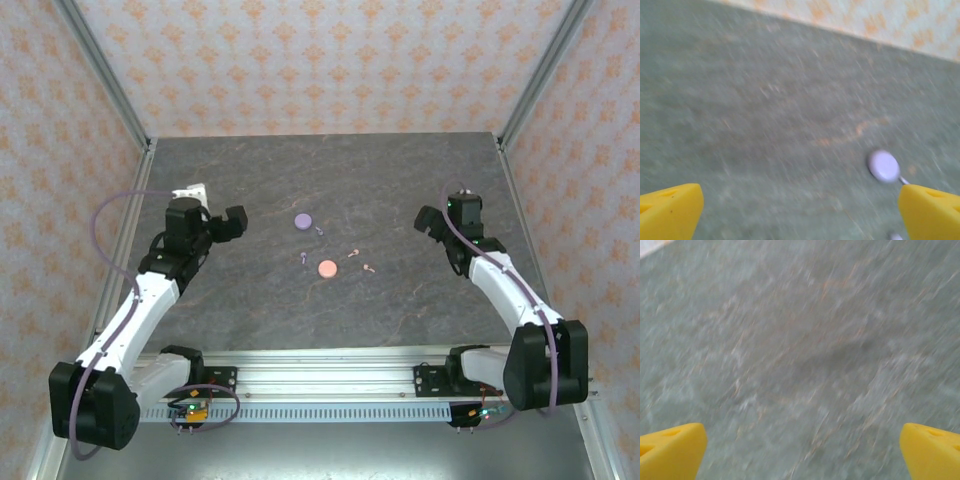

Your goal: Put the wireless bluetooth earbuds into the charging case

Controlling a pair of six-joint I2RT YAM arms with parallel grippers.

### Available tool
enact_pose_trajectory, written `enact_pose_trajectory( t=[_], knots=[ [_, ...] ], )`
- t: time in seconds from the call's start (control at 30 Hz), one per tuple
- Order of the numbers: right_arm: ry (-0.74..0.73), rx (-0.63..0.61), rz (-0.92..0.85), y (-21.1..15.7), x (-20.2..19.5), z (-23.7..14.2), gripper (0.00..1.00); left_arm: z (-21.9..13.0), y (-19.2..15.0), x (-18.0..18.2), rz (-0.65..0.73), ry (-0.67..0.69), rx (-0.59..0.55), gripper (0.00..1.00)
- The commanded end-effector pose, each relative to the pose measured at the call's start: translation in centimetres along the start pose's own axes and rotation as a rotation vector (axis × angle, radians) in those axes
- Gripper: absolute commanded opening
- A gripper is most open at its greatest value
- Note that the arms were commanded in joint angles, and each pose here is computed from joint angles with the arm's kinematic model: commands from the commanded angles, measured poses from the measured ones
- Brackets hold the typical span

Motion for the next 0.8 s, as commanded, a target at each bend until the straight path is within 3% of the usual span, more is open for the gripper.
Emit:
enact_pose_trajectory(
  t=[0.0, 0.13, 0.43, 0.53, 0.7, 0.77],
  knots=[
    [0.132, 0.18, 0.046, -2.4, 2.1, -1.3, 0.99, -0.7, -3.6, -1.5, -0.101, -0.046, 0.228, 1.0],
    [0.254, 0.256, 0.021, -3.3, 4.3, -2.1, 0.99, -0.4, -6.3, -3.3, -0.121, -0.093, 0.343, 0.98],
    [0.37, 0.396, -0.09, -5.7, 8.9, -1.5, 0.99, 1.8, -11.5, -7.2, -0.153, -0.177, 0.524, 0.84],
    [0.422, 0.433, -0.11, -6.6, 10.7, -1.2, 0.92, 2.6, -12.7, -8.4, -0.166, -0.192, 0.556, 0.83],
    [0.536, 0.535, -0.084, -8.0, 13.2, -0.1, 0.64, 4.4, -14.6, -9.9, -0.22, -0.226, 0.608, 0.76],
    [0.564, 0.565, -0.081, -8.5, 14.1, 0.1, 0.6, 4.8, -15.2, -10.4, -0.235, -0.232, 0.62, 0.75]
  ],
)
Point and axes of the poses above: each hand's point on the last joint's axis, 136 mm out from that joint toward the fingers, its own z axis out along the fingers, its own x axis along the line the jaws close on, y = z × x, the point moved 5 cm from there along -z, back along the fingers, and after that the axes turned 6 degrees about -z, right-handed, at the moved point
